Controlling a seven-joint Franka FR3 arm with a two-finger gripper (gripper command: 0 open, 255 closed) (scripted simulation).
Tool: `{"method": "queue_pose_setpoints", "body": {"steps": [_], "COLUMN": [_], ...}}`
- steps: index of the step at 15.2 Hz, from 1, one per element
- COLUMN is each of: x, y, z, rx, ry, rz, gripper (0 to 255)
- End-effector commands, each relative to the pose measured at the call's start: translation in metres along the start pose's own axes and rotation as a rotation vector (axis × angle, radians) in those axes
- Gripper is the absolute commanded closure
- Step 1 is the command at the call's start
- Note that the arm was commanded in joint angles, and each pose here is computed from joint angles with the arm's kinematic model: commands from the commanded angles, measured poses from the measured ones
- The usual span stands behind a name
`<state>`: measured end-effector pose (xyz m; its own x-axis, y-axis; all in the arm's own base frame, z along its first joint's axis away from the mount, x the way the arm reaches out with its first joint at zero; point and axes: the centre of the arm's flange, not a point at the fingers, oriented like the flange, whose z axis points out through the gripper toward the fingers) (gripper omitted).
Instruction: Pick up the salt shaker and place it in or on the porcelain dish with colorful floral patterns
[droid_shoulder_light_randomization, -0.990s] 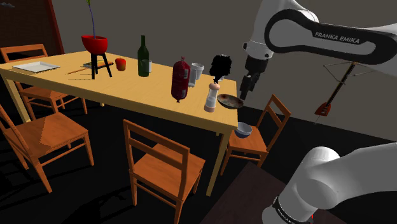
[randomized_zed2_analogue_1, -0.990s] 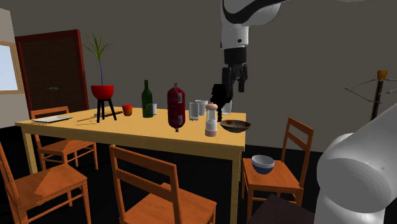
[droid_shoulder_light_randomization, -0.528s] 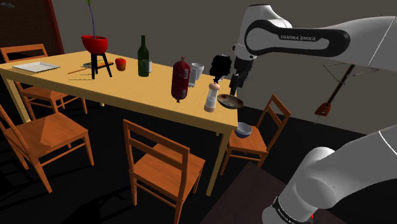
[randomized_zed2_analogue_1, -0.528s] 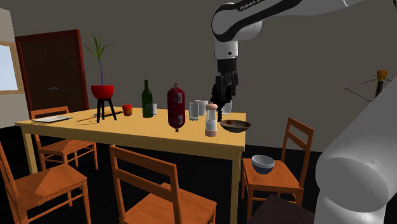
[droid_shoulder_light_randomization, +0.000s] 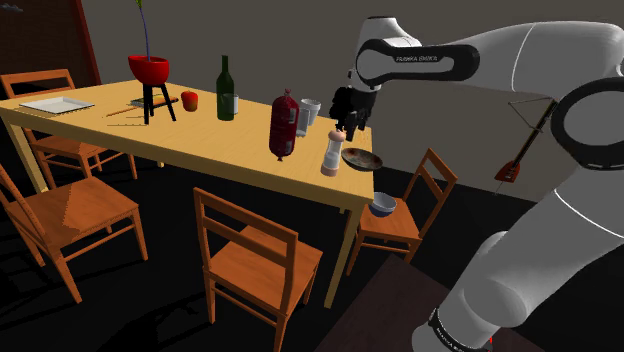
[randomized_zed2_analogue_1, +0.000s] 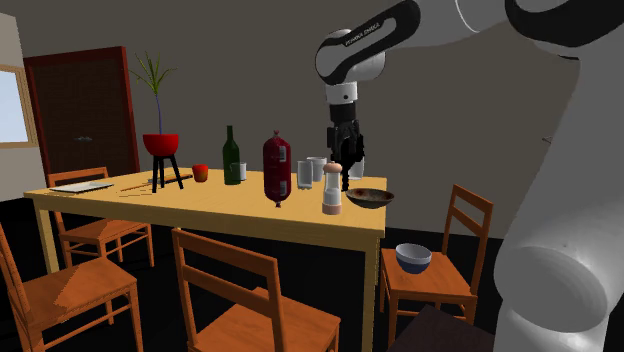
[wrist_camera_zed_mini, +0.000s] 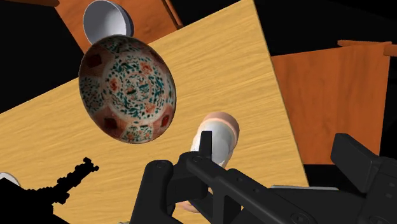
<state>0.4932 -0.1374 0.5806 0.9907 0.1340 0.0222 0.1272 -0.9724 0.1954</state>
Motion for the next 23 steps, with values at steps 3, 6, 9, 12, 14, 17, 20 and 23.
{"method": "queue_pose_setpoints", "body": {"steps": [3, 6, 9, 12, 14, 17, 20, 23], "x": [0.042, 0.071, 0.076, 0.077, 0.077, 0.077, 0.077, 0.077], "y": [0.032, 0.054, 0.058, 0.058, 0.058, 0.059, 0.059, 0.059], "z": [0.018, 0.030, 0.042, 0.058, 0.069, 0.072, 0.072, 0.072], "rx": [-0.012, -0.020, -0.022, -0.022, -0.022, -0.022, -0.022, -0.022], "ry": [0.005, 0.008, 0.009, 0.009, 0.009, 0.009, 0.009, 0.009], "rz": [-0.006, -0.011, -0.011, -0.011, -0.011, -0.011, -0.011, -0.011], "gripper": [0, 0, 0, 0, 0, 0, 0, 255]}}
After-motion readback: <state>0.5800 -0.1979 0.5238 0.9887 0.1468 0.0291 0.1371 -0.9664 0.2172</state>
